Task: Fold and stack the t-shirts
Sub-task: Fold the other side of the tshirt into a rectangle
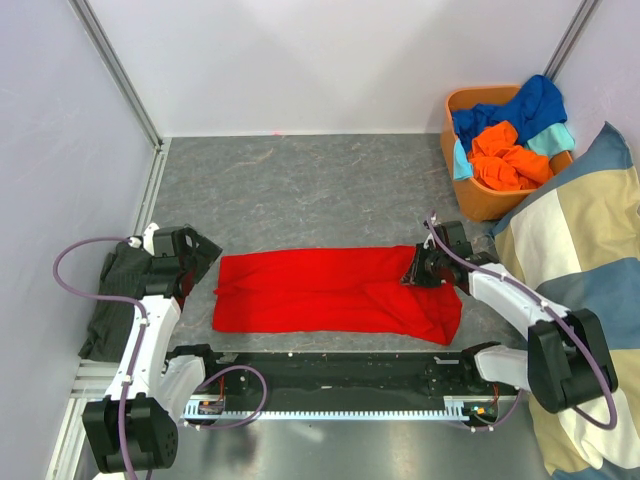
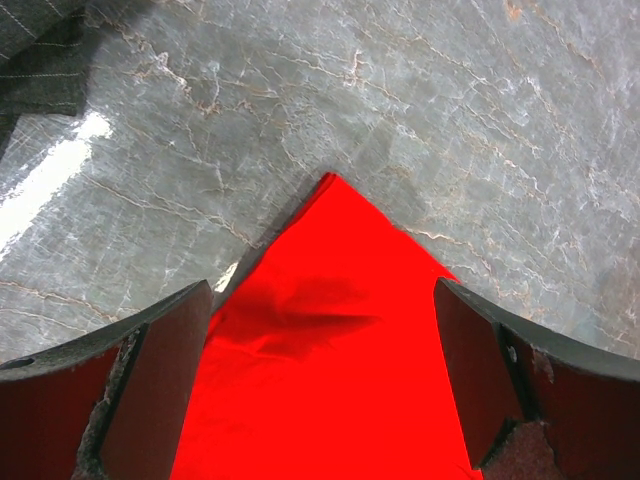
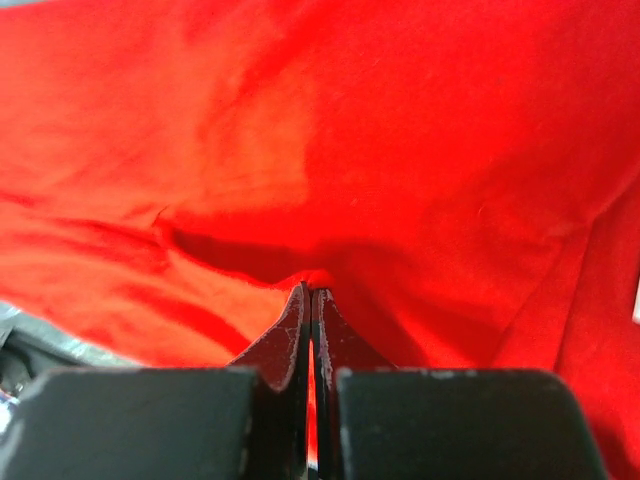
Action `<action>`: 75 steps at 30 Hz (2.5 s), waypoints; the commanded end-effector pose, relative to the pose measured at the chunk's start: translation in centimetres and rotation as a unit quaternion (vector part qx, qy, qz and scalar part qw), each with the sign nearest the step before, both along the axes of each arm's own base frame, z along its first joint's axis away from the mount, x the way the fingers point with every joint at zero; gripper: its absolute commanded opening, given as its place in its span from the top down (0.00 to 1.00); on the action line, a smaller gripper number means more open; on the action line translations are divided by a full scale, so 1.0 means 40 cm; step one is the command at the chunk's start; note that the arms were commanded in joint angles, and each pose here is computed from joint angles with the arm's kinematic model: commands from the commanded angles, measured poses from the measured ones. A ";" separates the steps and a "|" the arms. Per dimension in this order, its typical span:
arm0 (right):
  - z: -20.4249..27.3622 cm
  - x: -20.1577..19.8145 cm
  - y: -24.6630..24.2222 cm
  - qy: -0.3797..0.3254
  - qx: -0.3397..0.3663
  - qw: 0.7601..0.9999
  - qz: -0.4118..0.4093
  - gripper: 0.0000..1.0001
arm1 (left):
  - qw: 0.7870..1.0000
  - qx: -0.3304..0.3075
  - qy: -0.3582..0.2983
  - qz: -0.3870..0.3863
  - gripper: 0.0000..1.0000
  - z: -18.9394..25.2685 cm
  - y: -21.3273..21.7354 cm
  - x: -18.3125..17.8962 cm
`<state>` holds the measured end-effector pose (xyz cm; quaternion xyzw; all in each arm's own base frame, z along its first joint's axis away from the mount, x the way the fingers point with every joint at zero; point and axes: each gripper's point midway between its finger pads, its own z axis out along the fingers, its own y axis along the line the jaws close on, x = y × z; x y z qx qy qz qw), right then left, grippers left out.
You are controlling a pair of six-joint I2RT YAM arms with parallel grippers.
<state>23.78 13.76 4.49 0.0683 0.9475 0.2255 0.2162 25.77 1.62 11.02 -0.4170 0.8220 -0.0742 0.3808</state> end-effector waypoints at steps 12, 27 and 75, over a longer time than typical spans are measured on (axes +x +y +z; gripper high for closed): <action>0.102 -0.127 0.047 0.025 0.049 0.996 0.075 1.00 | 1.000 -0.010 -0.013 0.000 0.00 0.002 -0.006 0.008; 0.097 -0.197 0.137 0.049 0.102 0.988 0.107 0.99 | 1.000 -0.022 -0.012 -0.003 0.00 -0.005 -0.015 0.010; 0.191 0.252 -0.187 -0.105 -0.213 0.959 -0.152 0.48 | 0.991 0.008 -0.066 -0.120 0.00 0.062 -0.056 0.100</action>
